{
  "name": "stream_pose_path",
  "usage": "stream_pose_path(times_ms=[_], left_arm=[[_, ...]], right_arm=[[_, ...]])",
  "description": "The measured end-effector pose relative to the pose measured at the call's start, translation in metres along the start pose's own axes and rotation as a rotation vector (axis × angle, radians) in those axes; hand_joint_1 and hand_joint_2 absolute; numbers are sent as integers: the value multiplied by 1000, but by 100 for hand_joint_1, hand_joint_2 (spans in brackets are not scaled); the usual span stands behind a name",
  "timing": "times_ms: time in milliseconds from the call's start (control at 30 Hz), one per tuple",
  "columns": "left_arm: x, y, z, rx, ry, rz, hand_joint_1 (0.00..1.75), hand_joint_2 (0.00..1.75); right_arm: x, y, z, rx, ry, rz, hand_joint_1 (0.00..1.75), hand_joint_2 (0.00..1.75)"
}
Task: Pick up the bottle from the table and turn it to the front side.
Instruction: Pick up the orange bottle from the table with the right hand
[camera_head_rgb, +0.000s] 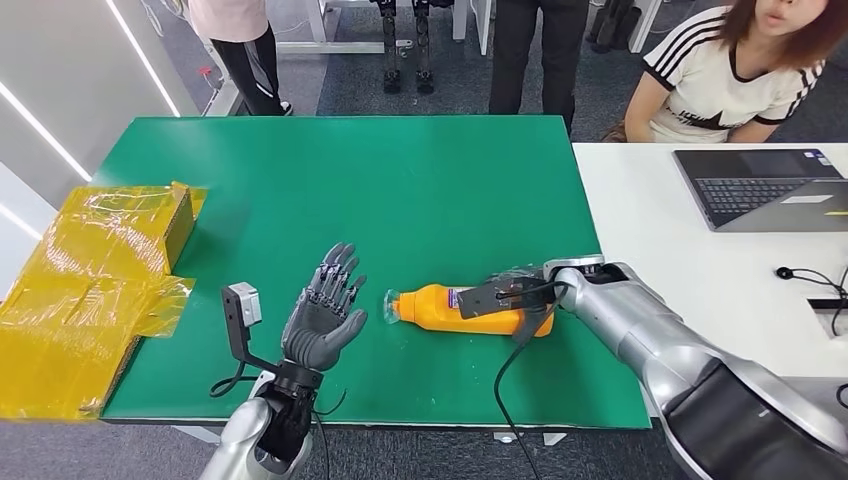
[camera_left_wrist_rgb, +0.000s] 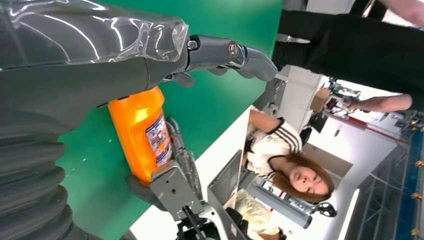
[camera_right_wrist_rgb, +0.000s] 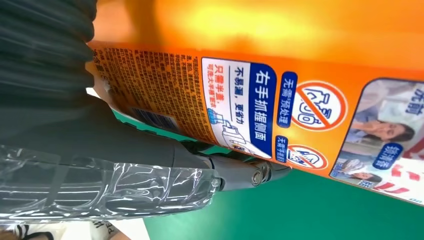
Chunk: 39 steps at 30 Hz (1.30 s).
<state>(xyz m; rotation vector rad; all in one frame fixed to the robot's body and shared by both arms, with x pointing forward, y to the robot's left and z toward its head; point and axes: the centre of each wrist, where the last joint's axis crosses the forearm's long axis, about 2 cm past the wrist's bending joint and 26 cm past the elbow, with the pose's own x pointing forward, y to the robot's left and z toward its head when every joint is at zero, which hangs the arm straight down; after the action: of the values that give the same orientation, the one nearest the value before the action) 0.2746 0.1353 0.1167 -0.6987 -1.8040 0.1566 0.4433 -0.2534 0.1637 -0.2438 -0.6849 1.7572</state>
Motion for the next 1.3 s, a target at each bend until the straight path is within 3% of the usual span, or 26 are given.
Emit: stream_pose_path(times_ms=[100, 633, 767, 933, 1067, 1300], left_arm=[[-3, 2, 1, -3, 15, 13, 0, 175], [-8, 3, 4, 2, 25, 0, 0, 175], [-8, 4, 5, 12, 2, -58, 0, 175], [-8, 7, 11, 46, -50, -156, 0, 175], [-6, 12, 14, 71, -79, -207, 0, 175], [0, 19, 16, 91, -116, -277, 0, 175]], right_arm=[[-4, 4, -1, -14, 0, -2, 175, 175], [-20, 14, -1, -162, -32, -34, 175, 175], [-25, 22, -3, -268, -96, -103, 175, 175], [-27, 57, -12, -486, -336, -354, 175, 175], [-13, 96, -19, -636, -532, -571, 175, 175], [15, 155, -8, -843, -696, -828, 175, 175]])
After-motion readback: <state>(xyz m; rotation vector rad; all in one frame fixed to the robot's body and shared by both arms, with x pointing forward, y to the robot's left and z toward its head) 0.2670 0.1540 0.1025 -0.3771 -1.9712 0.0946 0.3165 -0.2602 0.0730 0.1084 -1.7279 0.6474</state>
